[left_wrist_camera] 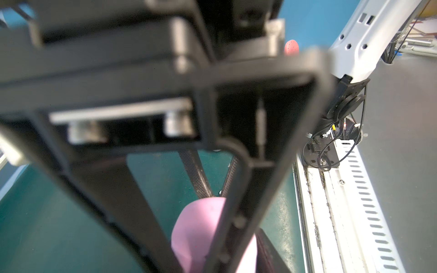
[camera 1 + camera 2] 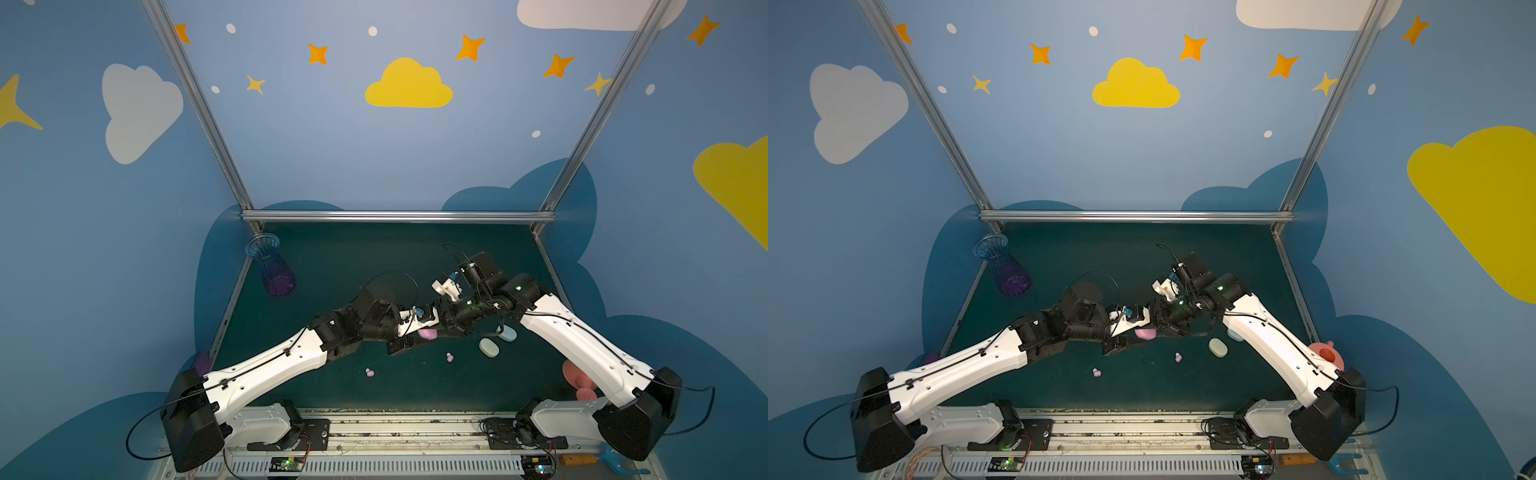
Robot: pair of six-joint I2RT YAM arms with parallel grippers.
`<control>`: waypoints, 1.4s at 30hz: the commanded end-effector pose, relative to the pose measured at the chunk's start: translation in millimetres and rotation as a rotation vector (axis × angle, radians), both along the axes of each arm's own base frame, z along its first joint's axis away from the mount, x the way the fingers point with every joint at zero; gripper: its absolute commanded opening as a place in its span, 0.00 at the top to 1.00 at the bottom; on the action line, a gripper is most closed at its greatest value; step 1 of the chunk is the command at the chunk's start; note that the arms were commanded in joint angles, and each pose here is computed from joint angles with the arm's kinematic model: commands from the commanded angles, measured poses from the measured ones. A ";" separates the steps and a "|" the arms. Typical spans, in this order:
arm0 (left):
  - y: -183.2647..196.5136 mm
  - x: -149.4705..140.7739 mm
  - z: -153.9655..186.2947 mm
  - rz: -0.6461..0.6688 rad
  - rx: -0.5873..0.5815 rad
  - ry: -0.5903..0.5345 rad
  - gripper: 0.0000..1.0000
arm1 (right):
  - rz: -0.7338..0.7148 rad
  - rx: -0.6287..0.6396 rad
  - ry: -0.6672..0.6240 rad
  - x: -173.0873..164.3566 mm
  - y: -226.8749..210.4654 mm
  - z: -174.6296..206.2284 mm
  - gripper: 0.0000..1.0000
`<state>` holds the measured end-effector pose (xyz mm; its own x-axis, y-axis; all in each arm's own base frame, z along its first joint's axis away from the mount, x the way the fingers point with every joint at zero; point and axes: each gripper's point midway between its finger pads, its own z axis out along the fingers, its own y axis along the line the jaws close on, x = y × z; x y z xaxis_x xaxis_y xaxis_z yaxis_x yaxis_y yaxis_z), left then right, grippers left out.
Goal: Insert wireless bluetooth earbuds into charging case
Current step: Pass the charging case.
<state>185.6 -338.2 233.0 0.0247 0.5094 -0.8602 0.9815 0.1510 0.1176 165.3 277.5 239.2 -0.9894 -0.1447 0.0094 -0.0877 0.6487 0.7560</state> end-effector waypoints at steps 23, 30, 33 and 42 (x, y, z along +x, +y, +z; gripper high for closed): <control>-0.7 -3.4 12.3 0.021 -0.062 0.078 0.77 | -0.035 0.052 -0.069 2.8 -3.5 23.8 0.34; 4.1 -5.8 11.1 0.048 -0.112 0.134 0.78 | -0.073 0.064 -0.075 3.3 -14.0 24.5 0.26; 5.6 -7.9 15.5 0.059 -0.154 0.167 0.78 | -0.100 0.052 -0.079 6.2 -25.8 17.7 0.26; 5.8 -14.9 34.8 0.040 -0.364 0.256 0.79 | 0.029 0.047 -0.424 7.7 -54.1 40.5 0.26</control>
<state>172.8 -326.0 235.2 -0.2350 0.2884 -0.9282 0.9588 0.2255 -0.1727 181.5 225.1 258.0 -0.9770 -0.0396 -0.2096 -0.1860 0.6389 0.7464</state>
